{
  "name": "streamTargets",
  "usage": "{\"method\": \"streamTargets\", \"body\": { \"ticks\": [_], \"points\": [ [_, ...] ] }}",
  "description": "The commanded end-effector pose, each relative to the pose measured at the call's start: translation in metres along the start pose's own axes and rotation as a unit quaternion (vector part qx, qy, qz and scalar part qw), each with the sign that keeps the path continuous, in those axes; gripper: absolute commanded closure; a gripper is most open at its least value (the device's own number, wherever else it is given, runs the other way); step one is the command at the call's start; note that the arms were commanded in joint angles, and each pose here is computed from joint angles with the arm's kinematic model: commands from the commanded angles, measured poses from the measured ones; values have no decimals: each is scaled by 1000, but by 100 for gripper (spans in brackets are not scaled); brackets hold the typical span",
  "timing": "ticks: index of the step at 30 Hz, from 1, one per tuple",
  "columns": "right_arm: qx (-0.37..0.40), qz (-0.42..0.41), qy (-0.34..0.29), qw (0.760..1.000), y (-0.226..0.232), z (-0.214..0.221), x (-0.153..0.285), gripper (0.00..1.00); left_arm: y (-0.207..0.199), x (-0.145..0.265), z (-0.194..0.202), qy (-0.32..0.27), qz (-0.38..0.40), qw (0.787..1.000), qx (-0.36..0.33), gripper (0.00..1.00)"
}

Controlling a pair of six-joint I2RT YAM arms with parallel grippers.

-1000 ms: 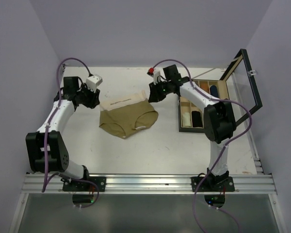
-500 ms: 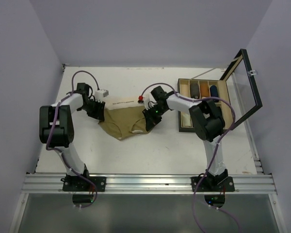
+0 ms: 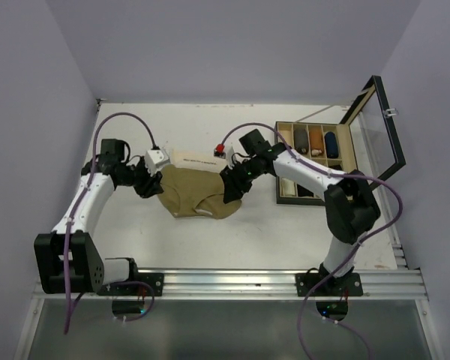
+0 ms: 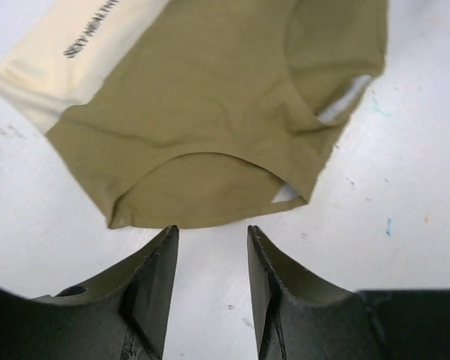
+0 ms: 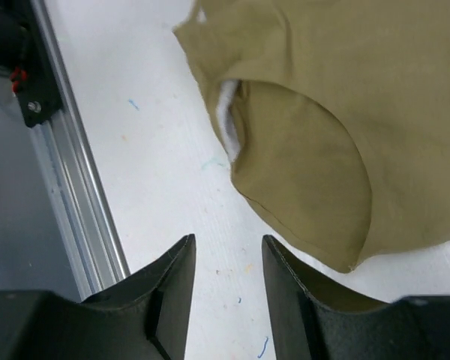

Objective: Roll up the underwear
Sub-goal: Flatten the underwear

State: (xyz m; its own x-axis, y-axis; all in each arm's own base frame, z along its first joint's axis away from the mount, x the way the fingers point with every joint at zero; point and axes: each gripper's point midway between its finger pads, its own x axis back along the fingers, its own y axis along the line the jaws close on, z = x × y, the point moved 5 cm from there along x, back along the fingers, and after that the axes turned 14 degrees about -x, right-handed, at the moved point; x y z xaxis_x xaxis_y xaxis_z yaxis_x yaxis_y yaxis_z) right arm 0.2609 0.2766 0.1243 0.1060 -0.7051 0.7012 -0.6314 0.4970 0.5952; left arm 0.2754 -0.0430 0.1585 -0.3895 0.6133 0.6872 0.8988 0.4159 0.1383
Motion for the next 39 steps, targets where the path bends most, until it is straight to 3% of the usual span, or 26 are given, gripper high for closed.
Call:
{"method": "streamTargets", "body": {
  "ticks": [1,10,21,28,32,39],
  "points": [
    [62,-27,-44,997,35,-9,10,55,-47,-11,20,-12,96,994,-49,54],
    [111,45,-47,992,34,-8,-43,52,-73,-53,38,11,108,993,-53,52],
    [143,9,-65,988,38,-8,-70,52,-67,-67,34,1,123,991,-57,50],
    [153,38,-60,986,28,-1,-90,53,-66,-74,35,3,134,990,-29,50],
    [140,70,-63,986,16,2,-90,56,-64,-78,33,0,136,990,-20,51],
    [73,9,-88,993,25,-7,-59,56,-66,-82,32,-4,159,987,-14,58]
  ]
}}
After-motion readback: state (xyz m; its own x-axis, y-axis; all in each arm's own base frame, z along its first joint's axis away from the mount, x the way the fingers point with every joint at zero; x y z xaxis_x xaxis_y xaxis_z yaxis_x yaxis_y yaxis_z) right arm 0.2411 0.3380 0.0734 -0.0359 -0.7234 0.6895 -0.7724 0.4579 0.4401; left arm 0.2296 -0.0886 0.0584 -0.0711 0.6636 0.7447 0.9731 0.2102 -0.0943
